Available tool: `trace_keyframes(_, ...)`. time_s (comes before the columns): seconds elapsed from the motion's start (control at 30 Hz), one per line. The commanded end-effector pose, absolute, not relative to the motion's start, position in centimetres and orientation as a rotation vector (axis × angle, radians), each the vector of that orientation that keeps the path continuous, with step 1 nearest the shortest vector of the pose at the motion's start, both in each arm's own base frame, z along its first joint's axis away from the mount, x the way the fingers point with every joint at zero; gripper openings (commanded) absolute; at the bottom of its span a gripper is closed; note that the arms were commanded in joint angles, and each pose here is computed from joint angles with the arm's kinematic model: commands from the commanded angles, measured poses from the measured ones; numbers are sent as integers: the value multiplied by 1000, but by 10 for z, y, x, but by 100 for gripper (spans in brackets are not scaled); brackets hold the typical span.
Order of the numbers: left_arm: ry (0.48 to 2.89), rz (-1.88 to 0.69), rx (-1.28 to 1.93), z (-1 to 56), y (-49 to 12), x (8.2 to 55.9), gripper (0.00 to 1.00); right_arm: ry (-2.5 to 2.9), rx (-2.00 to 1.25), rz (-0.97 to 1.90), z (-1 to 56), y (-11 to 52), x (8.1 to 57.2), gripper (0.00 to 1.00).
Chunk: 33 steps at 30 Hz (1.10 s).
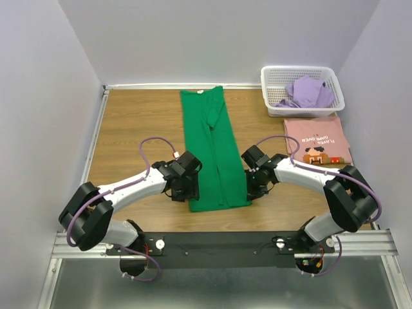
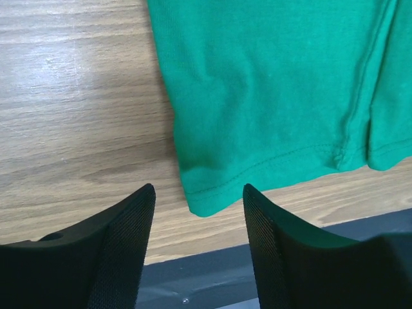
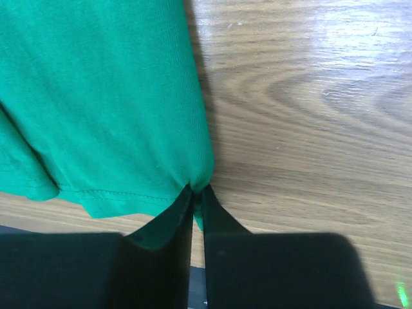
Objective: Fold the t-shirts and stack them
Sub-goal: Fold the tshirt
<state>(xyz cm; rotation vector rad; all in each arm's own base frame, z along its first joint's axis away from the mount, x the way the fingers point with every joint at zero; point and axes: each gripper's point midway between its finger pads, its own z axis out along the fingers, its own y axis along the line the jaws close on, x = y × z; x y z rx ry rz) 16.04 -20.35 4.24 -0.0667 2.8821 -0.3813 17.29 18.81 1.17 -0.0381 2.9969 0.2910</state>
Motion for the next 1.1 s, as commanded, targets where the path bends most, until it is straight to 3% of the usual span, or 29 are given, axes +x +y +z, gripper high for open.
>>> trace_keyframes(0.0, 2932, -362, -32, 36, -202, 150, 59, 3061, -46, 204, -6, 173, 159, 10)
trace_keyframes(0.17, 2982, -294, 6, 30, -201, 141, 58, 3050, -43, 222, -3, 175, 160, 1)
trace_keyframes(0.57, 3054, -166, 13, 12, -202, 130, 54, 3041, -82, 267, 2, 181, 162, 1)
trace_keyframes(0.67, 3076, -135, 27, 7, -201, 126, 46, 3035, -88, 291, 6, 184, 163, 1)
trace_keyframes(0.9, 3066, -147, 27, 13, -200, 124, 1, 3012, -85, 398, 22, 196, 163, 1)
trace_keyframes(1.07, 3067, -206, 30, 24, -198, 116, 0, 3027, -104, 449, 29, 197, 155, 1)
